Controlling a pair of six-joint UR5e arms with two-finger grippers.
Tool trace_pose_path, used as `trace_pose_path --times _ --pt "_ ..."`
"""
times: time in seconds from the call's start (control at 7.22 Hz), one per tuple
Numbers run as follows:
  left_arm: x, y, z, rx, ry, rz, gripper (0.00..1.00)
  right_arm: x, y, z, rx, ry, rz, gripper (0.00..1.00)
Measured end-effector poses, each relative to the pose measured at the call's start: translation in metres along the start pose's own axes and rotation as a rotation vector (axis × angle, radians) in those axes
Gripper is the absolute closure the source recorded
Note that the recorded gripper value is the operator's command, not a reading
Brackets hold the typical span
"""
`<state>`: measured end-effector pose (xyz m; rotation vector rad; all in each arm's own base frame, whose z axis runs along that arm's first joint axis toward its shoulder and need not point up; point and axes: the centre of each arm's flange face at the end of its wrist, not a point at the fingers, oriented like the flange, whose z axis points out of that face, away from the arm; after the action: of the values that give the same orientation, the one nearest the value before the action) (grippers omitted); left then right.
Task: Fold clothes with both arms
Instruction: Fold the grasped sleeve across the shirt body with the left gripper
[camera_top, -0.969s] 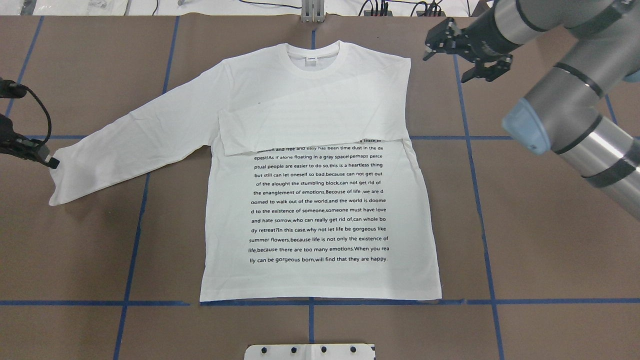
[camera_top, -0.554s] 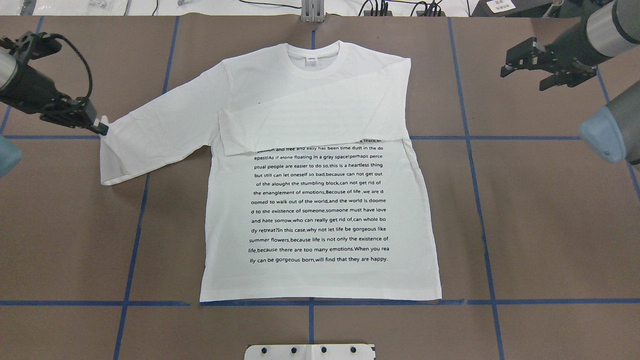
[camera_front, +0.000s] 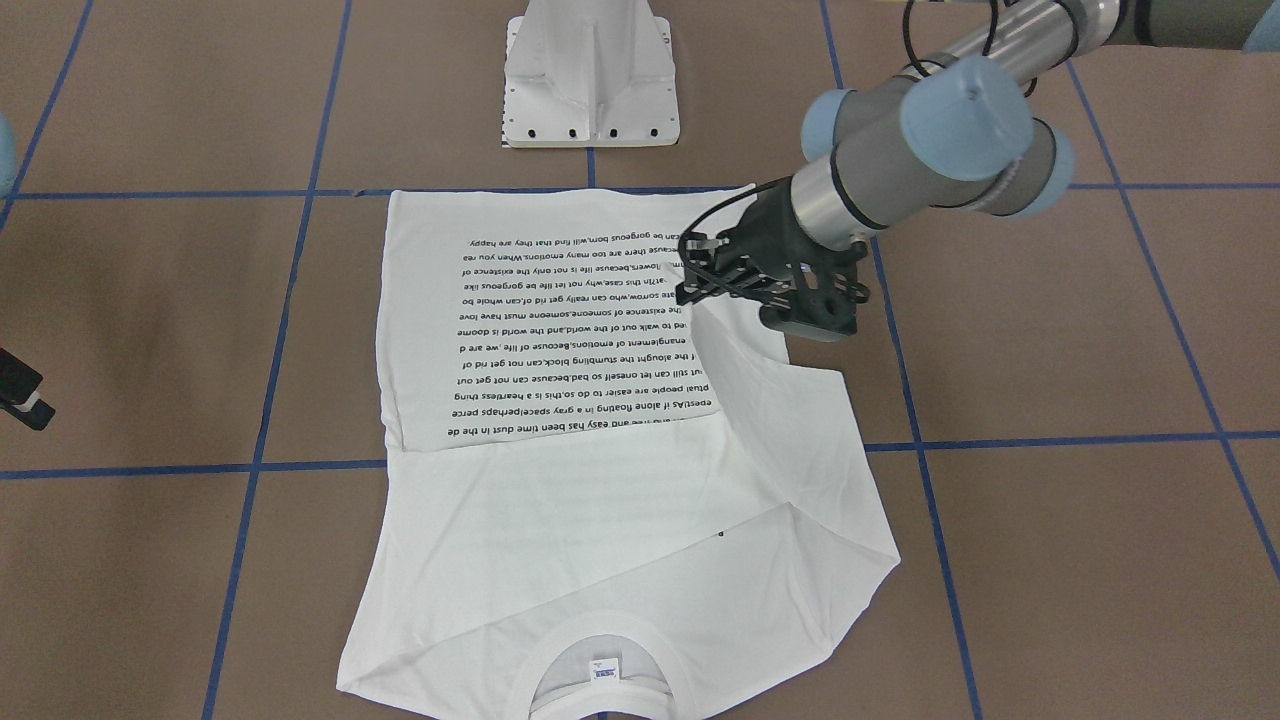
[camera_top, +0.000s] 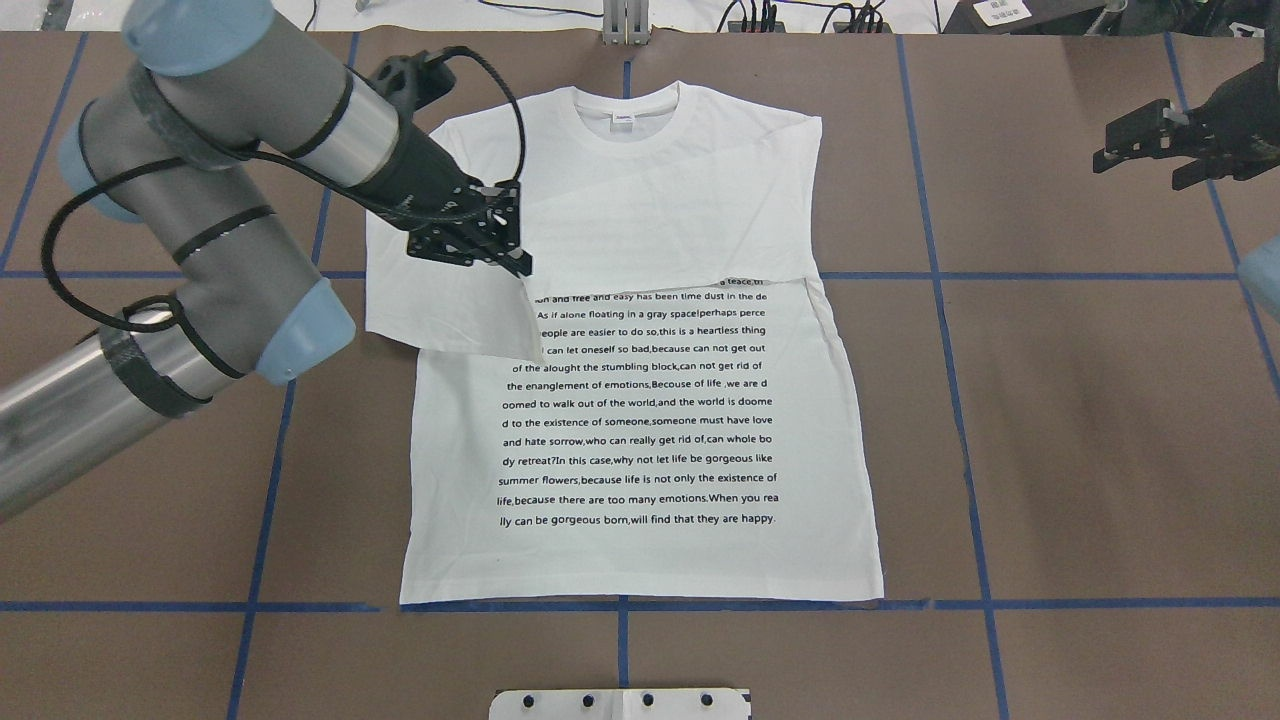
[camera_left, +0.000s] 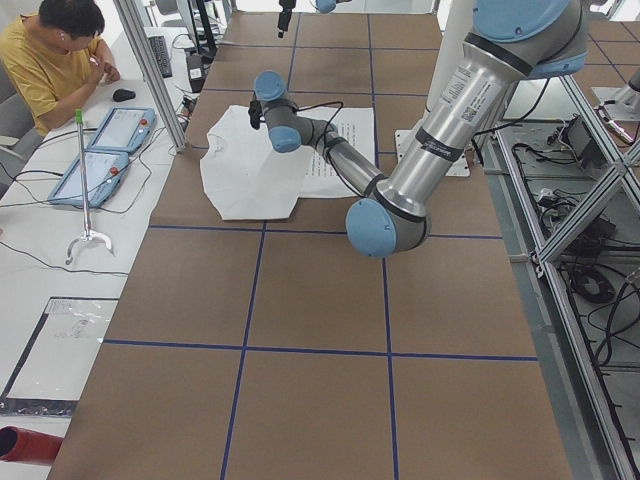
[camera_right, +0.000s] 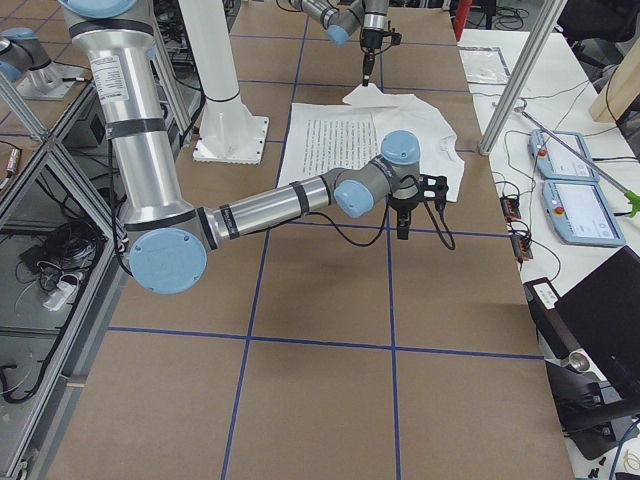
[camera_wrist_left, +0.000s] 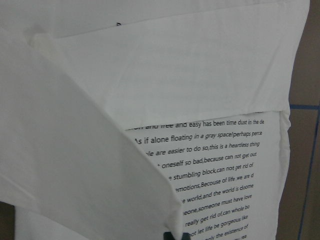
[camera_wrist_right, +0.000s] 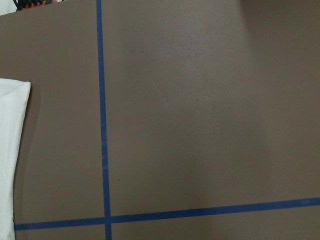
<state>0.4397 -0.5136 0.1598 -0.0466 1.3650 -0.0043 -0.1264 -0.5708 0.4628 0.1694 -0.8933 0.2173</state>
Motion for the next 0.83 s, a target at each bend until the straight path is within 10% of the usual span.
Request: trace_pose_path --times 0.69,0.83 --pt "0.162 0.046 0.217 0.231 0.074 0.019 1.0 0.035 0.019 0.005 -0.065 -0.02 0.007 0.0" --pt "0.162 0.046 0.225 0.248 0.069 0.016 0.62 0.039 0.022 0.006 -0.076 -0.024 0.012 0.0"
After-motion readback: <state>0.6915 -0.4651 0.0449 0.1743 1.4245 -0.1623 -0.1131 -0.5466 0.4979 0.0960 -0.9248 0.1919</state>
